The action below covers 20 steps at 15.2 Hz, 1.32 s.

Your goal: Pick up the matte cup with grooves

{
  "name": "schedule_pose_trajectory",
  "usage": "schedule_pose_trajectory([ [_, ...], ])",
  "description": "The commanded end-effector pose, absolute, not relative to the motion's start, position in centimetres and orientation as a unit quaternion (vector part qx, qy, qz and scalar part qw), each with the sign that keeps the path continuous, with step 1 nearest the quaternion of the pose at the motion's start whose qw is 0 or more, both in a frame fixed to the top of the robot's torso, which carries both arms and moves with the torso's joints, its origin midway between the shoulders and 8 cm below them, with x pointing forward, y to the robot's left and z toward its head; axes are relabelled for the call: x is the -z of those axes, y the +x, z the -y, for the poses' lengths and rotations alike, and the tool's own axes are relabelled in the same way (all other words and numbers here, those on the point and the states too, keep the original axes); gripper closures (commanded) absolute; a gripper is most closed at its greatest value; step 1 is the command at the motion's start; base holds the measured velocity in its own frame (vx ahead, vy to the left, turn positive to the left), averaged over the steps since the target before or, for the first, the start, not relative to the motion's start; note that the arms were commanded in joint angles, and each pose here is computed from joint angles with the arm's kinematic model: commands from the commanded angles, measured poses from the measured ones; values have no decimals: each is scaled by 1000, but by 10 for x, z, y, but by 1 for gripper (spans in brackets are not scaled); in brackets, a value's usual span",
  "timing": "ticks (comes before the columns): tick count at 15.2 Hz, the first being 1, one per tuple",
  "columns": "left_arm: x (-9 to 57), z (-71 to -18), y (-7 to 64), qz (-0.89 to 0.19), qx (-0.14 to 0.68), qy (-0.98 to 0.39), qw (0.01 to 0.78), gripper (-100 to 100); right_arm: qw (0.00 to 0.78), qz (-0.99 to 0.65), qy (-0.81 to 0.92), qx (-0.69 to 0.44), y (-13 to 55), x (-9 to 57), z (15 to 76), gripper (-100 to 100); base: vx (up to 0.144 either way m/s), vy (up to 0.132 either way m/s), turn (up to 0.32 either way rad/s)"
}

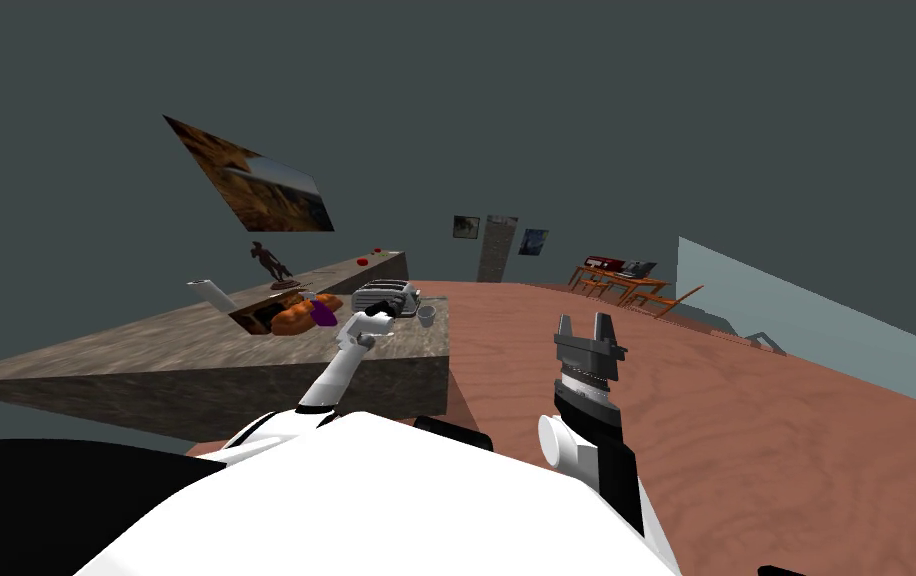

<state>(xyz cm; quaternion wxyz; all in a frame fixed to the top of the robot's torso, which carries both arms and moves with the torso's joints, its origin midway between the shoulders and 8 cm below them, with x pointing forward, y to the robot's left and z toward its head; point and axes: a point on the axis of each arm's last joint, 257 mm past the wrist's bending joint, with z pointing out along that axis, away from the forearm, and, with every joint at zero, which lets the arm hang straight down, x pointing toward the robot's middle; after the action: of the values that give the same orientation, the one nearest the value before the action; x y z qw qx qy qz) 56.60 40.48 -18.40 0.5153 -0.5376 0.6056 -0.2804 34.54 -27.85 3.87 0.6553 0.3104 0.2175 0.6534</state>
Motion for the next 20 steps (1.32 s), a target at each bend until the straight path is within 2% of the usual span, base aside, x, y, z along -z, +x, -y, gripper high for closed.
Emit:
schedule_pose_trajectory([
  [1,194,-407,565,-615,267,-548,501,-100,655,-217,310,-653,345,-39,279,0,4,-24,-27],
  [20,233,-416,564,-675,176,-603,387,-100,655,-218,310,-653,345,-39,279,0,6,-20,-27],
])
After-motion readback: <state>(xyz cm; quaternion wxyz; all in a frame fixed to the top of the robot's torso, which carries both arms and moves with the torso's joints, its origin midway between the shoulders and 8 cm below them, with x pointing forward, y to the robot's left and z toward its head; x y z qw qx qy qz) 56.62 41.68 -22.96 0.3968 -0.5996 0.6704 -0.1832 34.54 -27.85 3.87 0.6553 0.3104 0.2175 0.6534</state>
